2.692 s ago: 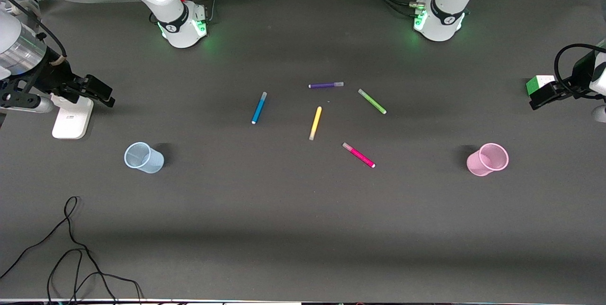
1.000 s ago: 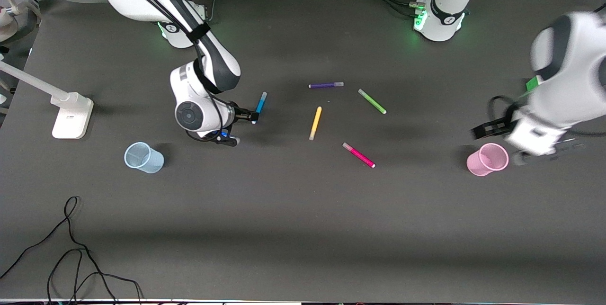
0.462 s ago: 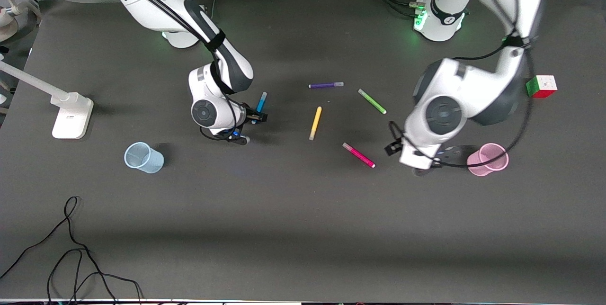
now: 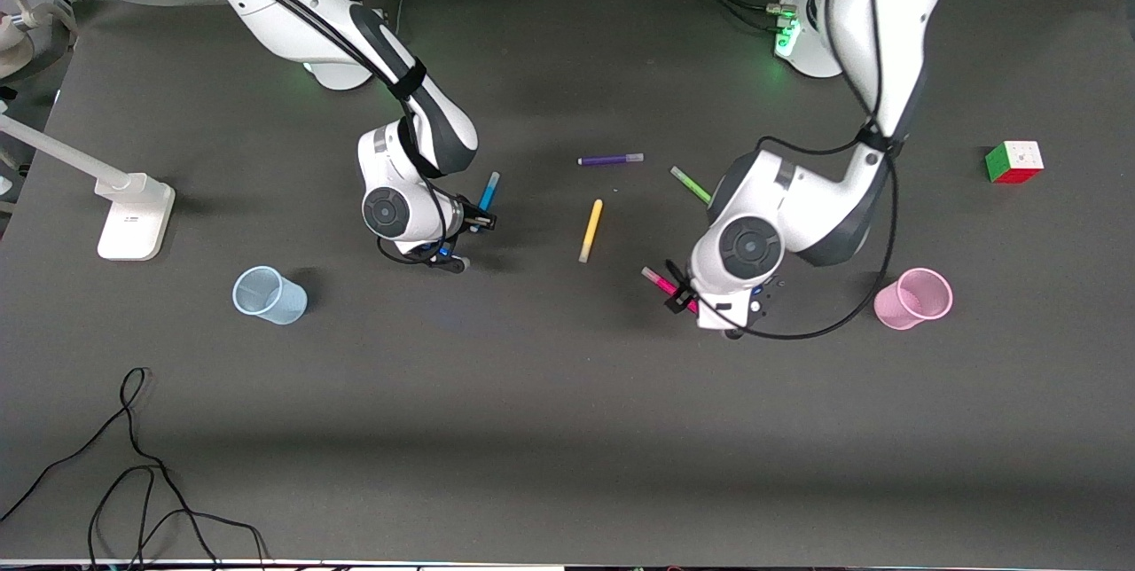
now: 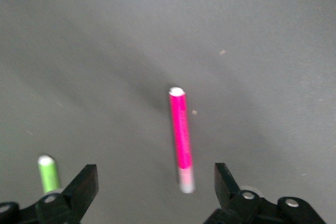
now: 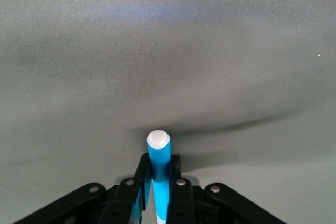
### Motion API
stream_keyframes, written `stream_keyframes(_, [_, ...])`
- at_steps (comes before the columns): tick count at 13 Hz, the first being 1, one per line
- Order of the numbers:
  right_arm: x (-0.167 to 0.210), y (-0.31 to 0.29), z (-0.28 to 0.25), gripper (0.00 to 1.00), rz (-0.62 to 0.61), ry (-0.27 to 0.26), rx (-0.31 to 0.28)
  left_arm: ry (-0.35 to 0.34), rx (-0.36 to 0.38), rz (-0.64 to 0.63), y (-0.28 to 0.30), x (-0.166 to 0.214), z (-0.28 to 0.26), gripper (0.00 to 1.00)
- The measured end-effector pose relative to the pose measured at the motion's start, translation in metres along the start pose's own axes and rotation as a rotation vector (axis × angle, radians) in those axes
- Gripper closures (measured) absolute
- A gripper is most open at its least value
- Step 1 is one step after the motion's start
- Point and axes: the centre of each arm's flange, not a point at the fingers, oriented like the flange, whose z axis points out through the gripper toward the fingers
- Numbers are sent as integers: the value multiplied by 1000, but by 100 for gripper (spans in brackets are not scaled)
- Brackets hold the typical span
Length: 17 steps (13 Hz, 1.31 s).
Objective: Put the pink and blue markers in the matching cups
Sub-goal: 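Grasp the blue marker with the right gripper while the left gripper grasps the pink marker, then carry the blue marker to the light-blue cup with the right gripper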
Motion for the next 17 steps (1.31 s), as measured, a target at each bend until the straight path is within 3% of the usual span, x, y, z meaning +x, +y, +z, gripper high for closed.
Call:
stream_keyframes(4, [3, -3, -21, 82, 2, 27, 25, 3, -43, -79, 32, -37, 45, 5])
stream_keyframes(5, [4, -2, -46, 82, 0, 46, 38, 1, -34, -75, 34, -44, 57, 5])
stream_keyframes(6, [8, 6, -84, 82, -6, 78, 40, 0, -26, -72, 34, -47, 64, 11])
stream_keyframes(7, [11, 20, -133, 82, -17, 135, 36, 0, -22, -72, 34, -47, 66, 11])
stream_keyframes(9, [10, 59, -222, 82, -38, 286, 19, 2, -19, -76, 33, -44, 68, 26])
stream_keyframes(10, [8, 78, -256, 82, -57, 365, -2, 3, -15, -77, 32, -43, 69, 26])
stream_keyframes(12, [7, 111, -303, 82, -105, 511, -73, 3, -2, -79, 28, -41, 76, 38])
stream_keyframes(15, [25, 152, -345, 82, -207, 702, -168, 5, -5, -82, 24, -40, 87, 43])
stream_keyframes(17, [48, 191, -362, 82, -283, 789, -179, 6, -7, -83, 24, -39, 87, 67])
